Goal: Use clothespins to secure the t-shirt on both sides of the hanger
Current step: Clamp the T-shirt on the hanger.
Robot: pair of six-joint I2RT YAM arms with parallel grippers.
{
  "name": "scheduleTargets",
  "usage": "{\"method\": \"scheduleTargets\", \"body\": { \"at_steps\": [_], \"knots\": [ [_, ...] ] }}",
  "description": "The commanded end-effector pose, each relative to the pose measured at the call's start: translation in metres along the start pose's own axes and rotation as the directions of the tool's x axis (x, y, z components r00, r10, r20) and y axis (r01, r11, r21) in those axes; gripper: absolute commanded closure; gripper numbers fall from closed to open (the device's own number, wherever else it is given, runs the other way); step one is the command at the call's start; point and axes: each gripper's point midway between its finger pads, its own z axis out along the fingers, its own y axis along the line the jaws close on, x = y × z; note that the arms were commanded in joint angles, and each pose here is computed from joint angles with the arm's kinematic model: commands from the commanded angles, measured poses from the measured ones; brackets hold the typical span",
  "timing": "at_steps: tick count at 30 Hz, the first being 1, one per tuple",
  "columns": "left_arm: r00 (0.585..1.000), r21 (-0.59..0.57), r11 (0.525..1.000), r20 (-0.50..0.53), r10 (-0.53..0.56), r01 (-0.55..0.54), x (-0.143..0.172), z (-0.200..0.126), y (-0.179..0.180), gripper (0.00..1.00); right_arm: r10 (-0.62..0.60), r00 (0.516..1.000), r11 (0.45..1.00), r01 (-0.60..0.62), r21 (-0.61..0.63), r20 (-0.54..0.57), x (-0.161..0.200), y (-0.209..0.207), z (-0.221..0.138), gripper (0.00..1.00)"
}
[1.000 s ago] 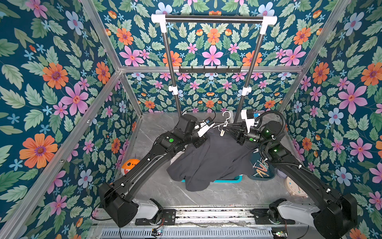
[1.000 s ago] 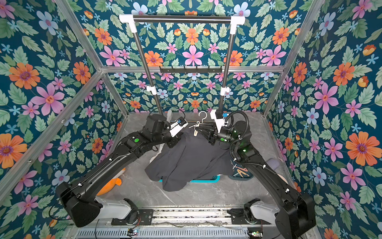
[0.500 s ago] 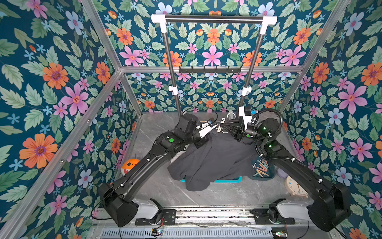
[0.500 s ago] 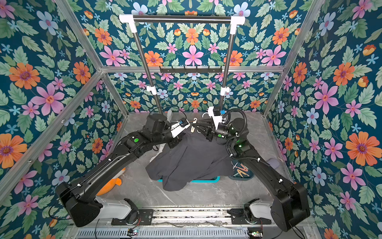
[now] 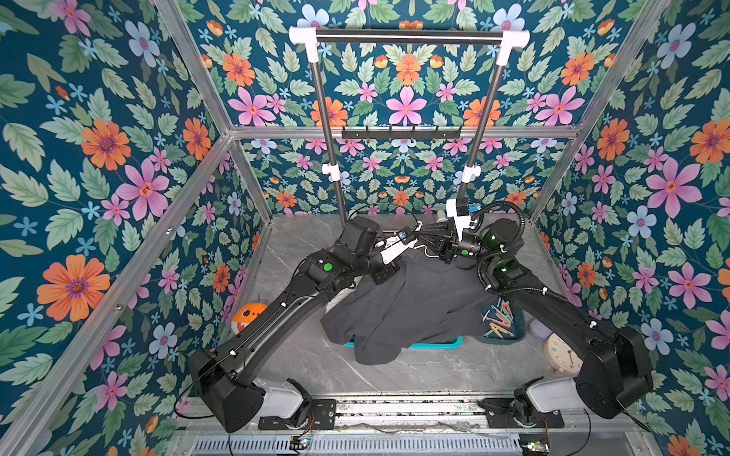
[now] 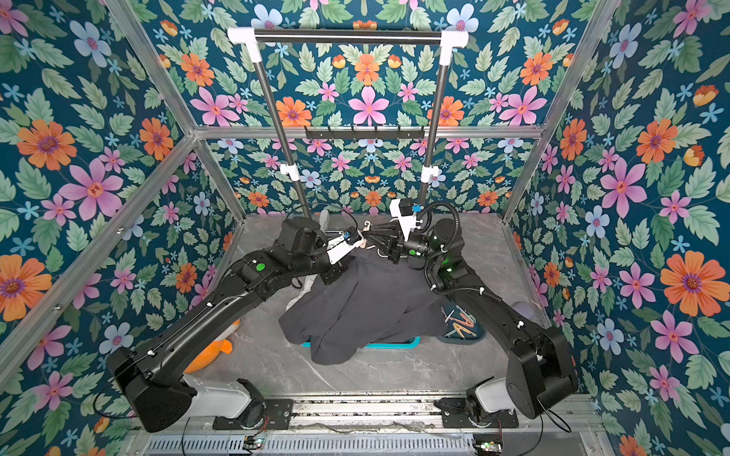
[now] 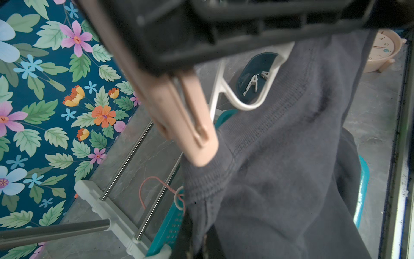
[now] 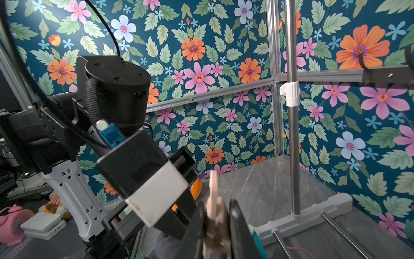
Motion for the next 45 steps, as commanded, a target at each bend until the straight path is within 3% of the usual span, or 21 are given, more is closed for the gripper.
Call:
{"method": "scheduleTargets", "body": {
  "at_steps": [1,11,23,33,45],
  "knots": [
    [0.998,-0.004,1.0,0.066,0.02,-0.02,-0.017,-0.004,0.002,1.0,0.001,1.0,0.999,-0.001,-0.054,0.0,-0.004,0.008,0.003,1.0],
    [0.997,-0.06,0.998,0.078,0.025,-0.02,-0.023,-0.002,0.013,1.0,0.087,0.99,0.994,-0.095,-0.06,-0.112,0.015,0.005,0.009,1.0],
    [0.994,-0.084,0.996,0.102,0.029,-0.02,-0.03,-0.001,0.018,1.0,0.071,0.979,0.996,-0.059,0.07,-0.188,0.03,-0.005,0.013,1.0],
    [0.992,-0.06,0.996,0.105,0.076,-0.07,-0.025,0.002,0.009,1.0,0.02,0.977,0.998,-0.008,0.059,-0.211,0.028,-0.006,0.015,1.0],
    [0.986,-0.119,0.99,0.139,0.087,-0.071,-0.033,-0.006,0.018,1.0,0.049,0.949,0.999,-0.048,0.011,-0.311,0.047,0.001,0.013,1.0]
  ]
}}
